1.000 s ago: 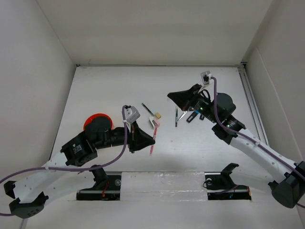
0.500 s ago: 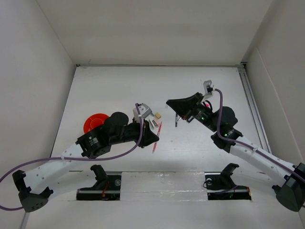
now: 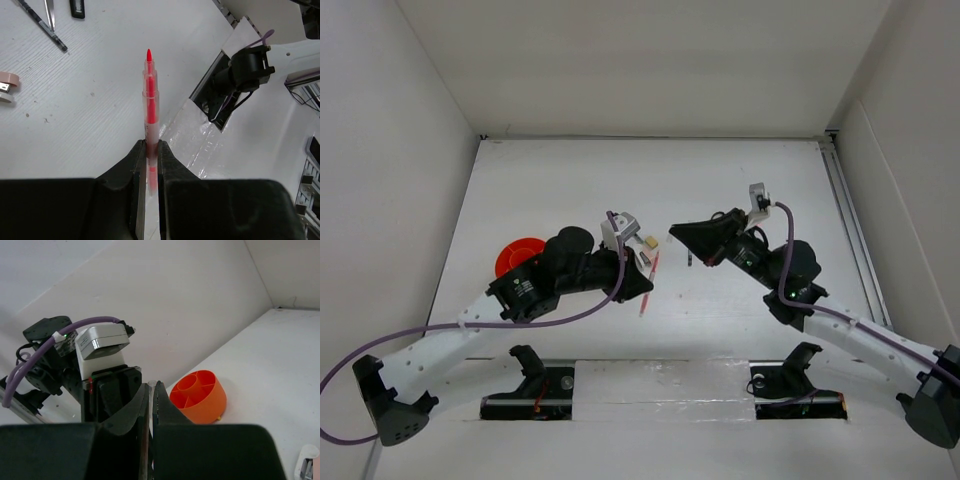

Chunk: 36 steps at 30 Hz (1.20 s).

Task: Sort the stationery into containers
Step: Close the pen cap on the pen.

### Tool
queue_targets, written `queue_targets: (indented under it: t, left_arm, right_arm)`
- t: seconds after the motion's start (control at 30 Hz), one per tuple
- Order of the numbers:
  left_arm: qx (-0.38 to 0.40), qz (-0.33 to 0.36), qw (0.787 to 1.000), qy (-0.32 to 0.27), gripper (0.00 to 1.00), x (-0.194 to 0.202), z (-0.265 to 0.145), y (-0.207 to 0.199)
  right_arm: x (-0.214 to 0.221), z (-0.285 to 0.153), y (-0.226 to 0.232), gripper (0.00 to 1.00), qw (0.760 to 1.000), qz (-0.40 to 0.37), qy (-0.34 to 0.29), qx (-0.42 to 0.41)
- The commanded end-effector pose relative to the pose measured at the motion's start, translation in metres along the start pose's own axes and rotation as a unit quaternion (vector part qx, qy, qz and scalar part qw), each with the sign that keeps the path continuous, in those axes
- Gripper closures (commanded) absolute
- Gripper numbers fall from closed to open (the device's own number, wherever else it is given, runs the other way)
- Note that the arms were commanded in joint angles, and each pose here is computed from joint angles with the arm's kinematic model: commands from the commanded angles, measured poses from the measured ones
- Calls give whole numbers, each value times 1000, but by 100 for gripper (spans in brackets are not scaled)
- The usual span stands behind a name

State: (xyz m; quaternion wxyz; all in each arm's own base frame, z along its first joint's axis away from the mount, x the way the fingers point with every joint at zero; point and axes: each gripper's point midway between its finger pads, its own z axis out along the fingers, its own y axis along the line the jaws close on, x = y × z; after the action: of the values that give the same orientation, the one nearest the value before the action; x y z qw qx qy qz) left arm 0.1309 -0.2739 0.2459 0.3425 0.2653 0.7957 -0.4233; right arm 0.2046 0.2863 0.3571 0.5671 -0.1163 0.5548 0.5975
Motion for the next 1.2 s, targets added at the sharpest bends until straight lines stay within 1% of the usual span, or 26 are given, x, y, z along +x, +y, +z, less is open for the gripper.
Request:
queue_targets:
  t: [0.0, 0.17, 0.3, 0.57, 0.93, 0.97, 1.0, 1.17]
  left_arm:
    - [30, 11, 999, -13, 100, -9, 0, -9]
    - [39, 11, 999, -9, 100, -8, -1, -12]
    - [55, 20, 998, -17, 100, -11, -6, -19]
    - [62, 22, 998, -4, 100, -4, -3, -19]
    - [62, 22, 998, -4, 100, -4, -3, -19]
    - [62, 22, 998, -4, 100, -4, -3, -19]
    - [62, 22, 998, -4, 100, -4, -3, -19]
    - [59, 24, 998, -10, 100, -6, -5, -19]
  right_arm:
    - [-17, -3, 24, 100, 998, -7, -31, -45]
    - [-4, -5, 23, 100, 998, 7, -26, -56]
    - [5, -4, 19, 100, 998, 13, -23, -59]
    - [7, 0, 18, 100, 998, 13, -20, -64]
    - [9, -3, 24, 100, 997, 13, -18, -74]
    - [13, -3, 21, 100, 998, 16, -11, -67]
    - [9, -3, 22, 100, 998, 15, -17, -66]
    - [10, -4, 21, 100, 998, 12, -14, -63]
